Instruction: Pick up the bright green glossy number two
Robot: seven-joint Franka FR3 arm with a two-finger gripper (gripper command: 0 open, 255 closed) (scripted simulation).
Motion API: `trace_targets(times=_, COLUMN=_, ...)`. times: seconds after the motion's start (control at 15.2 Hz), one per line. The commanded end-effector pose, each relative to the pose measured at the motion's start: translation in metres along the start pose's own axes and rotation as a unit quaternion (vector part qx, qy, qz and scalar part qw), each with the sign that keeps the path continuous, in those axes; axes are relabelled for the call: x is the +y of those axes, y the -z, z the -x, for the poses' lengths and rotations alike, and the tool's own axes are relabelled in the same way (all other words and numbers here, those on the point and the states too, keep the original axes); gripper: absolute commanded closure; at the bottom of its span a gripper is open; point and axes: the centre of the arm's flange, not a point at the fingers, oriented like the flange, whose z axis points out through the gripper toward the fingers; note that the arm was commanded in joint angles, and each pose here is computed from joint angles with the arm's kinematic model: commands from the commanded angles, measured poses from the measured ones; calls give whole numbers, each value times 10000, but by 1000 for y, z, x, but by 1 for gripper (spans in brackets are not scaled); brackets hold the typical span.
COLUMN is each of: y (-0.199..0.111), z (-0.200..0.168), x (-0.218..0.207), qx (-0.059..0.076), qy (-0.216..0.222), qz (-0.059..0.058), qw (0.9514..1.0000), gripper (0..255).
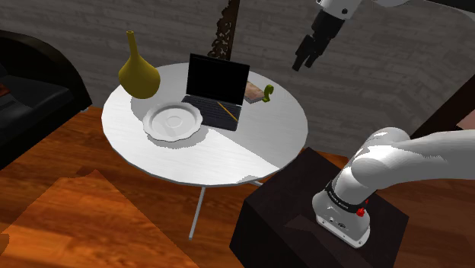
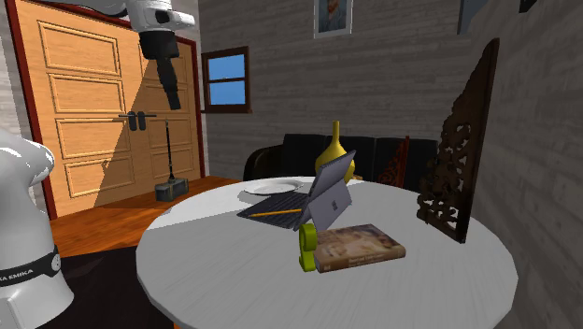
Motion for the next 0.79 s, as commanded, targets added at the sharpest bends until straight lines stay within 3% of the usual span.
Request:
trace_targets(times=0.0, y=0, z=0, x=0, qx=0, qy=0, qz=0, qw=10000, gripper=0)
trace_targets(times=0.73, y=-80, z=-78, x=104, qx=-253, qy=155, qz=-158, qw=9994, gripper=0)
